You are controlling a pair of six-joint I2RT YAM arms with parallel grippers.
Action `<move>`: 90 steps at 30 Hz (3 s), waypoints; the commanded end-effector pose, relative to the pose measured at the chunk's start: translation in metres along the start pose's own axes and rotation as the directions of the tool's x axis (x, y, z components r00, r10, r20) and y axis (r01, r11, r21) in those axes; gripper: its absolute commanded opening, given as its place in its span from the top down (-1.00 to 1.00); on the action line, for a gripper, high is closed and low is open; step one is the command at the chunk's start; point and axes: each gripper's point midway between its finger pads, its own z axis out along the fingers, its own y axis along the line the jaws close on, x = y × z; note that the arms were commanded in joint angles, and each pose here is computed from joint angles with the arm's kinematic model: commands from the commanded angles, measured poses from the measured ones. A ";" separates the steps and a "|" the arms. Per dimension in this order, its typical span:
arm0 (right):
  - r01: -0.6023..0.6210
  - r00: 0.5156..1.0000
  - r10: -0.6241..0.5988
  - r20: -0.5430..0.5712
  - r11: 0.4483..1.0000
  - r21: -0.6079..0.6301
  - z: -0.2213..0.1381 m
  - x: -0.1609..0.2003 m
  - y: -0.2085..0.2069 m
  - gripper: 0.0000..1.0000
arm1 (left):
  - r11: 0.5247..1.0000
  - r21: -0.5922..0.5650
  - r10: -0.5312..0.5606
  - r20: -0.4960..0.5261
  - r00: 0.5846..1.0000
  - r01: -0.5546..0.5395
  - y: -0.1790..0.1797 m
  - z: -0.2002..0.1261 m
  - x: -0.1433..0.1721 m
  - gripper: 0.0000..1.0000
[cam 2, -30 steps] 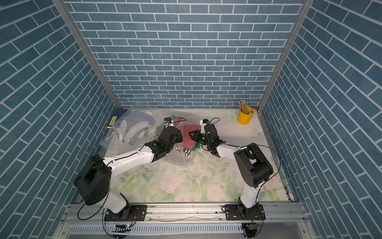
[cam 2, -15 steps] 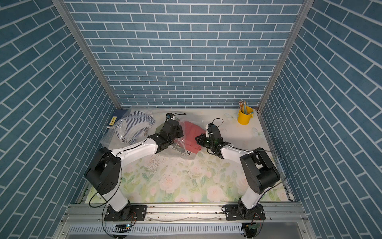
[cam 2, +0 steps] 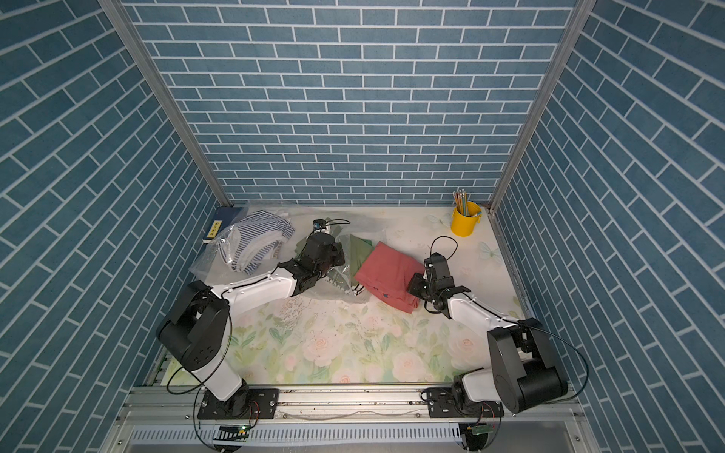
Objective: Take the tank top out of the vacuum bag
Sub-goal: Take out the tank top from the vacuum bag, then move the tank top to the center of the board.
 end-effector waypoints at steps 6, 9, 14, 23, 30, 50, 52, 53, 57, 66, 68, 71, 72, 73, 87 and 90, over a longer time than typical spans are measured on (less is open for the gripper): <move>-0.091 0.994 0.080 0.069 0.982 0.166 -0.010 0.005 -0.059 1.00 | 0.999 -0.024 0.029 0.061 0.998 -0.028 0.013 -0.016 -0.031 1.00; -0.168 0.980 0.144 0.138 0.969 0.183 -0.015 0.002 -0.070 1.00 | 0.999 -0.025 0.047 0.059 0.997 -0.045 0.013 -0.017 -0.033 1.00; -0.276 0.940 0.241 0.240 0.954 0.121 -0.024 -0.004 -0.073 1.00 | 0.999 -0.022 0.027 0.063 0.998 -0.025 0.015 -0.022 -0.033 1.00; -0.103 0.962 0.042 0.271 0.971 0.216 -0.062 -0.022 -0.063 -0.69 | 0.999 -0.031 -0.012 0.069 0.998 0.014 0.025 -0.034 -0.028 1.00; -0.029 0.939 -0.068 0.336 0.961 0.274 -0.112 -0.033 -0.040 -0.84 | 1.000 -0.009 -0.019 0.064 0.998 0.019 0.020 -0.031 -0.027 1.00; 0.527 0.846 -0.531 -0.046 0.821 0.217 -0.008 0.035 0.041 -0.74 | 1.000 -0.026 -0.007 0.038 0.999 0.008 0.022 -0.028 -0.023 1.00; 0.533 0.844 -0.533 -0.063 0.818 0.214 0.002 0.039 0.038 -0.67 | 1.000 -0.022 -0.009 0.036 0.999 0.010 0.022 -0.029 -0.023 1.00; 0.536 0.842 -0.535 -0.069 0.814 0.222 0.006 0.040 0.036 -0.62 | 1.000 -0.021 -0.009 0.033 0.999 0.009 0.022 -0.028 -0.022 1.00; 0.488 0.871 -0.486 -0.073 0.838 0.242 0.022 0.035 0.028 -0.31 | 1.000 -0.021 -0.004 0.032 0.999 0.005 0.022 -0.030 -0.022 1.00; 0.329 0.937 -0.348 0.016 0.900 0.287 0.044 -0.017 0.001 -0.21 | 1.000 -0.022 -0.004 0.027 1.000 0.004 0.022 -0.033 -0.022 1.00; 0.285 0.951 -0.306 0.041 0.922 0.262 0.043 -0.028 0.000 -0.24 | 1.000 -0.028 -0.002 0.021 1.000 0.002 0.024 -0.034 -0.020 1.00; 0.220 0.962 -0.251 0.104 0.945 0.244 0.032 -0.046 -0.005 -0.30 | 0.999 -0.038 0.000 0.016 1.000 0.001 0.027 -0.036 -0.018 1.00; 0.208 0.962 -0.243 0.123 0.948 0.241 0.028 -0.051 -0.006 -0.33 | 0.999 -0.037 -0.004 0.016 1.000 0.004 0.027 -0.037 -0.018 1.00; 0.203 0.961 -0.240 0.140 0.951 0.234 0.023 -0.055 -0.006 -0.37 | 0.999 -0.036 -0.006 0.016 1.000 0.006 0.028 -0.038 -0.017 1.00; -0.079 0.949 0.065 0.308 0.996 0.032 -0.067 -0.019 -0.018 -0.64 | 1.000 0.001 -0.002 0.005 1.000 0.002 0.022 -0.044 -0.017 1.00; -0.122 0.954 0.103 0.281 0.991 0.053 -0.071 -0.002 -0.033 -0.63 | 1.000 0.001 -0.006 0.009 1.000 0.006 0.023 -0.046 -0.016 1.00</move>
